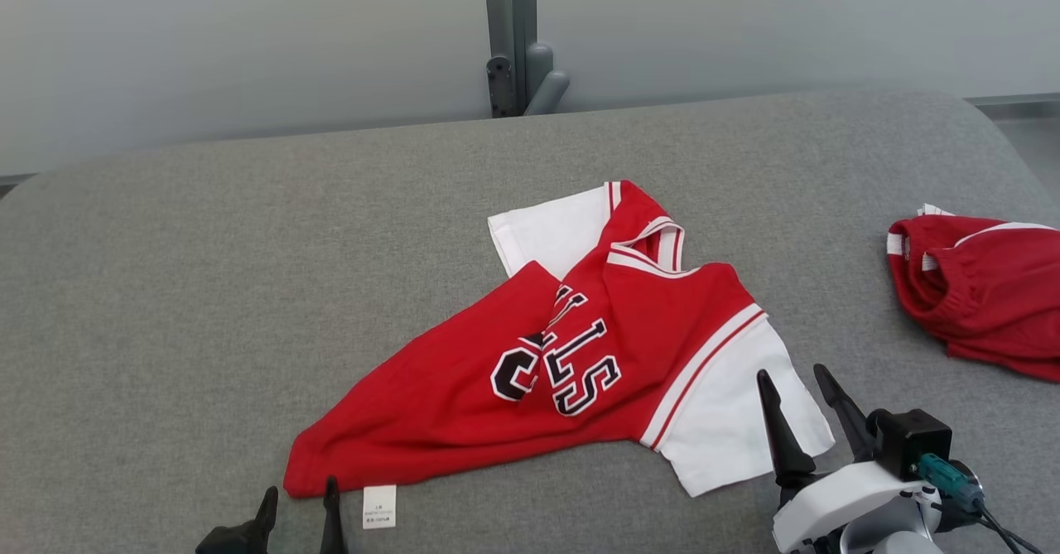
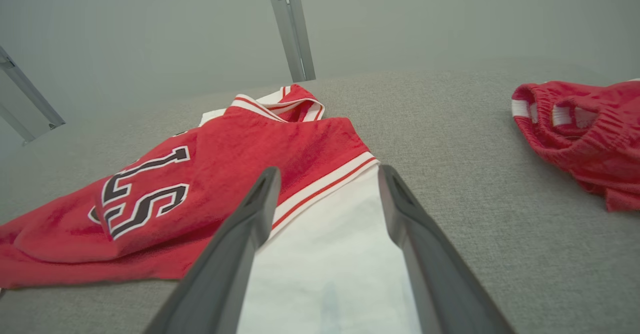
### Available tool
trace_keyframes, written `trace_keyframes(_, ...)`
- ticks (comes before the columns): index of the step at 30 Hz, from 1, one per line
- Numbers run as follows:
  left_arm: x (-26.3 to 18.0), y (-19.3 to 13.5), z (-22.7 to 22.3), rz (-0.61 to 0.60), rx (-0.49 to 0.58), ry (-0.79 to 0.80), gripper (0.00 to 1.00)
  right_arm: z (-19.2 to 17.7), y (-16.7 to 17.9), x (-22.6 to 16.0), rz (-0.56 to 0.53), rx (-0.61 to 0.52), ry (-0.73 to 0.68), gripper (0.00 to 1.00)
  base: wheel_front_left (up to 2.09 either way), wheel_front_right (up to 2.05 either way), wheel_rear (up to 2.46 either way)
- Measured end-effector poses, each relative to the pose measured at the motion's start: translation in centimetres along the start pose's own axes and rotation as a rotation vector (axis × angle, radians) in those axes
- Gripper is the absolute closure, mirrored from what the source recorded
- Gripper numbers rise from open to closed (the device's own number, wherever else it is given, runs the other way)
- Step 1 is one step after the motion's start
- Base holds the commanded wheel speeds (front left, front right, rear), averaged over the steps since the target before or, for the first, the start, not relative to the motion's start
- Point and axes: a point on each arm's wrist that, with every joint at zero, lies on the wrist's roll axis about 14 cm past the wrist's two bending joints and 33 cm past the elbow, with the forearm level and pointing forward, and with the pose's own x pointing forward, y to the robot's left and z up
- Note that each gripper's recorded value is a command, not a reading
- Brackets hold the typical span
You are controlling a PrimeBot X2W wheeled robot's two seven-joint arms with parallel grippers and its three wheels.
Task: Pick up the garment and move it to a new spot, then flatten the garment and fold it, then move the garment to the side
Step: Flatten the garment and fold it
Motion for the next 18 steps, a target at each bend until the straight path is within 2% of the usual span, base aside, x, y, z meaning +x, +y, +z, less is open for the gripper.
trace_keyframes(13, 2.2, 1.4, -1.9, 0.083, -0.075, 0.084, 0.00, -1.4, -2.0, 1.1, -0.042, -0.003, 0.048, 0.00, 0.00, 0.00, 0.00)
trace_keyframes(14, 2.3, 1.5, -2.2, 0.084, -0.073, 0.093, 0.24, -1.6, -2.2, 1.2, -0.046, -0.003, 0.053, 0.00, 0.00, 0.00, 0.00)
trace_keyframes(15, 2.6, 1.4, -2.4, 0.083, -0.073, 0.102, 0.78, -1.9, -2.5, 1.2, -0.054, -0.006, 0.063, 0.00, 0.00, 0.00, 0.00)
trace_keyframes(16, 2.7, 1.3, -2.5, 0.079, -0.074, 0.108, 1.00, -2.0, -2.8, 1.2, -0.058, -0.009, 0.067, 0.00, 0.00, 0.00, 0.00)
trace_keyframes(18, 2.9, 1.0, -2.7, 0.066, -0.074, 0.116, 1.00, -2.2, -3.4, 1.1, -0.072, -0.011, 0.074, 0.00, 0.00, 0.00, 0.00)
